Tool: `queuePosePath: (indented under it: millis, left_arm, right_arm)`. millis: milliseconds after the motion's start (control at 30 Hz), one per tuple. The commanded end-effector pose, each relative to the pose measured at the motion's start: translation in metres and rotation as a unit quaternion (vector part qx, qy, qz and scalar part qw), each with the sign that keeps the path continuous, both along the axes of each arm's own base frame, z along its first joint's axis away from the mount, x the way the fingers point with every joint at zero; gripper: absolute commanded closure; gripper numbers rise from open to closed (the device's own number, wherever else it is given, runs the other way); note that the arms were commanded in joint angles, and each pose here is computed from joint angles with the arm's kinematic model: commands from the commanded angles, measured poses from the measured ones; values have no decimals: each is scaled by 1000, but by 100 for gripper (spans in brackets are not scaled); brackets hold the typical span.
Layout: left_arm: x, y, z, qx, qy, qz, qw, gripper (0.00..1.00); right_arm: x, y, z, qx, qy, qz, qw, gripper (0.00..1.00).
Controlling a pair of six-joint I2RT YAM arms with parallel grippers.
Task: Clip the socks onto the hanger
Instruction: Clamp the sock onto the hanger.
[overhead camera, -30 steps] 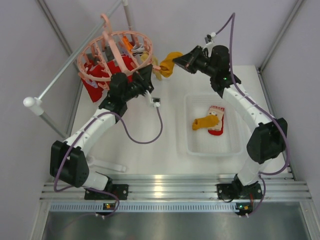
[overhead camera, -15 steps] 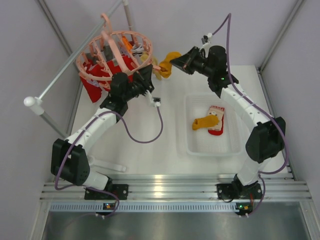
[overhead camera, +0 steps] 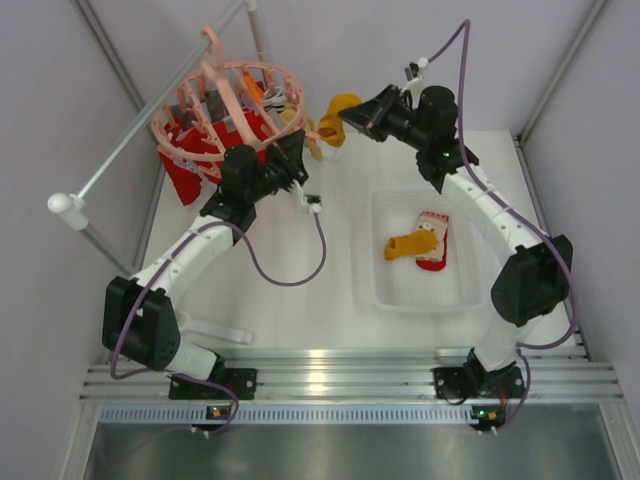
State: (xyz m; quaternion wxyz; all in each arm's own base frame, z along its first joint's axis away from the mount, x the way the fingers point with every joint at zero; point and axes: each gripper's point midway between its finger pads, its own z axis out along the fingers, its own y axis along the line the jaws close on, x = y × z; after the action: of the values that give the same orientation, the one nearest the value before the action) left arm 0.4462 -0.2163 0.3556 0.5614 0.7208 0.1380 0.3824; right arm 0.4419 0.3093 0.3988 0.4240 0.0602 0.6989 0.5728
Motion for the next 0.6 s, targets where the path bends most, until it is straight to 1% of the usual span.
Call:
queuePosePath:
  millis: [0,300,567]
  left_arm:
    - [3,-1,6,30,-28,-6,999,100]
    - [5,-1,8,25,-28,-1,999,100]
    - [4,-1,9,28,-29,-2,999,100]
  right_arm:
    - [-15,4,47,33,-47,9,998,100]
    - [-30,21,20,14,-21,33,999,100]
    - [-31,25,37,33,-31,37,998,100]
